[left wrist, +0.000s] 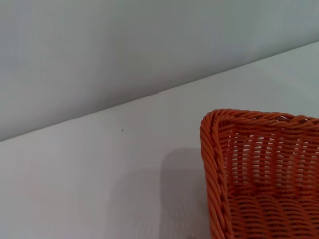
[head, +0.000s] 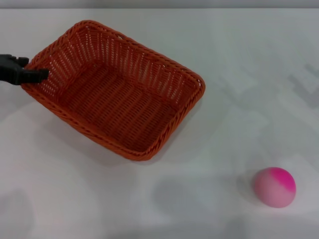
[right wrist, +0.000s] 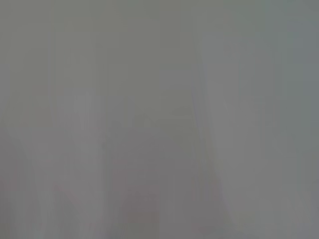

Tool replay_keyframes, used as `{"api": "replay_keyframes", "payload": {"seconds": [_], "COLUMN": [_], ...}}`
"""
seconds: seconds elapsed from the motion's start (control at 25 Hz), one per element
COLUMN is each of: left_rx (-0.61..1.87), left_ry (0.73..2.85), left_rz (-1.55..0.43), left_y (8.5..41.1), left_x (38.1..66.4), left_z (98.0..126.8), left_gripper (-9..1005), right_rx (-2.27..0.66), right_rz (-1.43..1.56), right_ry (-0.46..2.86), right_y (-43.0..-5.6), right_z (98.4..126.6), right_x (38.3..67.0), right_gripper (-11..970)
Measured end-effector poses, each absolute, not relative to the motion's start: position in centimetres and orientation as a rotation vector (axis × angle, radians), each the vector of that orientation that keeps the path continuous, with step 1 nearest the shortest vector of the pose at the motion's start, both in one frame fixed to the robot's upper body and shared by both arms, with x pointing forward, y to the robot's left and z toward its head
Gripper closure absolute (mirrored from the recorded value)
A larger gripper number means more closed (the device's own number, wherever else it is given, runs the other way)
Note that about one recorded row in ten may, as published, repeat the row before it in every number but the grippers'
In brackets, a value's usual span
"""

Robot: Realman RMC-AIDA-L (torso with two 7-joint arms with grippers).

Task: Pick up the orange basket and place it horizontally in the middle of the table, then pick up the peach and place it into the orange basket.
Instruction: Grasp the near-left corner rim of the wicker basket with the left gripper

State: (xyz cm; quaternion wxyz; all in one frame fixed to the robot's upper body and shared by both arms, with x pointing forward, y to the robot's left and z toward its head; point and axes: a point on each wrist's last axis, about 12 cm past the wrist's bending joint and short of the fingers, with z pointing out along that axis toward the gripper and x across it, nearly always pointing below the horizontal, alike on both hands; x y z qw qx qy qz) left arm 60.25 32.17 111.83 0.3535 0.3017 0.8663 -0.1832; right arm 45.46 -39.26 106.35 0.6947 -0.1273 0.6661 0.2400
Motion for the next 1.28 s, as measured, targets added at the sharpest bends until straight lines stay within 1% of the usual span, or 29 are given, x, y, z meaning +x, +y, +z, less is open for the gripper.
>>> {"api": "replay_keyframes", "payload": {"seconds": [0.08, 0.28, 0.72, 0.84, 1.28], "left_rx": [0.778, 0.775, 0.822, 0.810, 0.740], "left_ry": [2.245, 2.264, 2.264, 2.265, 2.265], "left_rz": [-0.474, -0.464, -0.440, -0.444, -0.499], "left_y": [32.1, 31.9, 30.9, 30.8, 29.8], "left_x": [60.3, 60.4, 61.0, 61.1, 61.5], "left_z": [111.8, 111.5, 111.1, 111.2, 113.2], "left_gripper": [232, 461, 700, 800, 803], "right_rx": [-0.283, -0.276, -0.275, -0.275, -0.212], "right_rz": [0.537, 0.545, 0.549, 0.549, 0.547], "right_ry": [1.486, 1.486, 1.481, 1.479, 1.458], "right_y": [-39.2, -39.1, -39.0, -39.0, -39.4], "right_z": [106.4, 106.2, 106.3, 106.3, 106.4], "right_x": [45.5, 45.5, 45.6, 45.6, 45.5], "right_gripper": [314, 314, 313, 314, 314]}}
